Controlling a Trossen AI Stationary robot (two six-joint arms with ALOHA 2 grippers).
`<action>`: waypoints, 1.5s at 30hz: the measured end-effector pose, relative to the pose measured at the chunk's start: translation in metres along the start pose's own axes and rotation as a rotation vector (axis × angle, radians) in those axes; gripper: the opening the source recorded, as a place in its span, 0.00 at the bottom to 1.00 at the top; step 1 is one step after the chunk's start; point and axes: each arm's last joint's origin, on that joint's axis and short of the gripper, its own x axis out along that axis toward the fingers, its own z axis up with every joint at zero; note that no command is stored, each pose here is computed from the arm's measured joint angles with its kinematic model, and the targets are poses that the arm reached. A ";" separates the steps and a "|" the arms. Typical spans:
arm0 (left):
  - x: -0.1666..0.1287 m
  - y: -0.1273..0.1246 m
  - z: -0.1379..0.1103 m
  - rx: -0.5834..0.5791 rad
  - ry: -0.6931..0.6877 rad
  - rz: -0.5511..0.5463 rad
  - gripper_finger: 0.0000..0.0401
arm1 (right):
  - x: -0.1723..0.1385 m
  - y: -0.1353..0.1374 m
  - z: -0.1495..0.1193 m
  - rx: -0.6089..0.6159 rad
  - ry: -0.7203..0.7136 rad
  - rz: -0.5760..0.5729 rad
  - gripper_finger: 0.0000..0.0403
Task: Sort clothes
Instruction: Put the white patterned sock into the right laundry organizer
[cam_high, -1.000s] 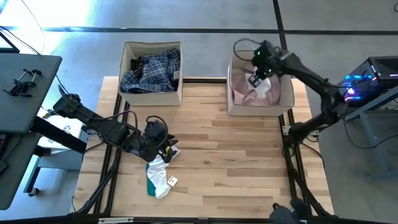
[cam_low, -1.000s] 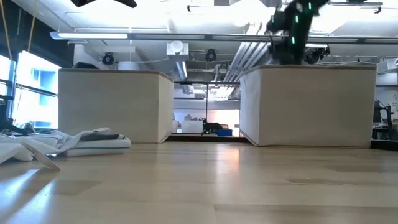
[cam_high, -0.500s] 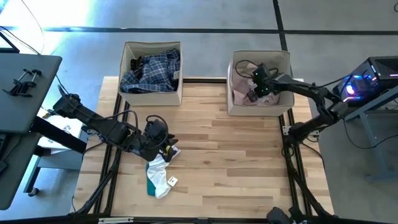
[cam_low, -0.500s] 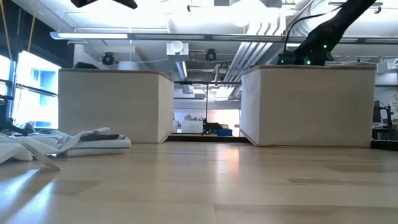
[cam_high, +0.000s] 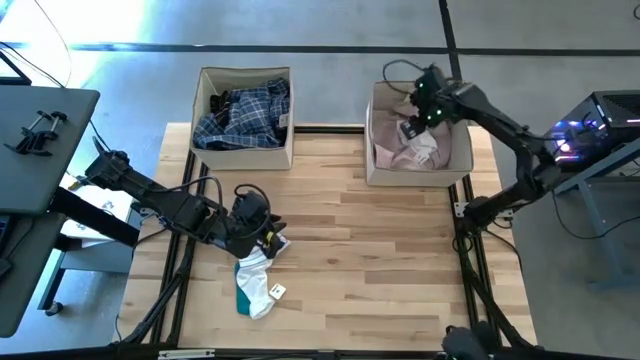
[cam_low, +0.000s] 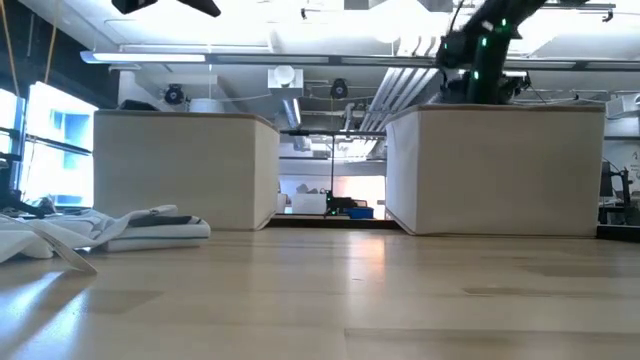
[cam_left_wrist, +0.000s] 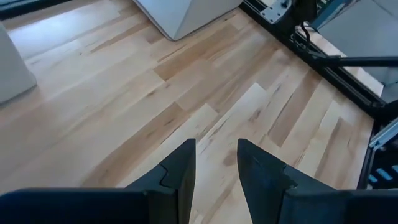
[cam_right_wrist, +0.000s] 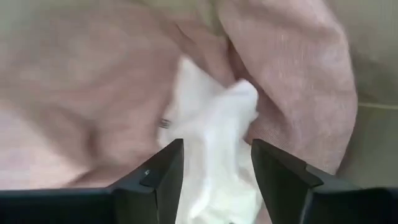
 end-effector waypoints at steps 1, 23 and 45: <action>0.000 0.000 0.000 -0.014 0.001 0.000 0.27 | -0.009 0.002 0.002 0.009 -0.019 0.024 0.44; 0.015 0.028 -0.078 -0.285 0.537 0.310 0.28 | -0.100 0.135 -0.118 -0.154 -0.475 0.593 0.44; 0.057 0.078 -0.151 -0.451 0.652 0.341 0.03 | -0.069 0.187 -0.146 -0.165 -0.446 0.713 0.44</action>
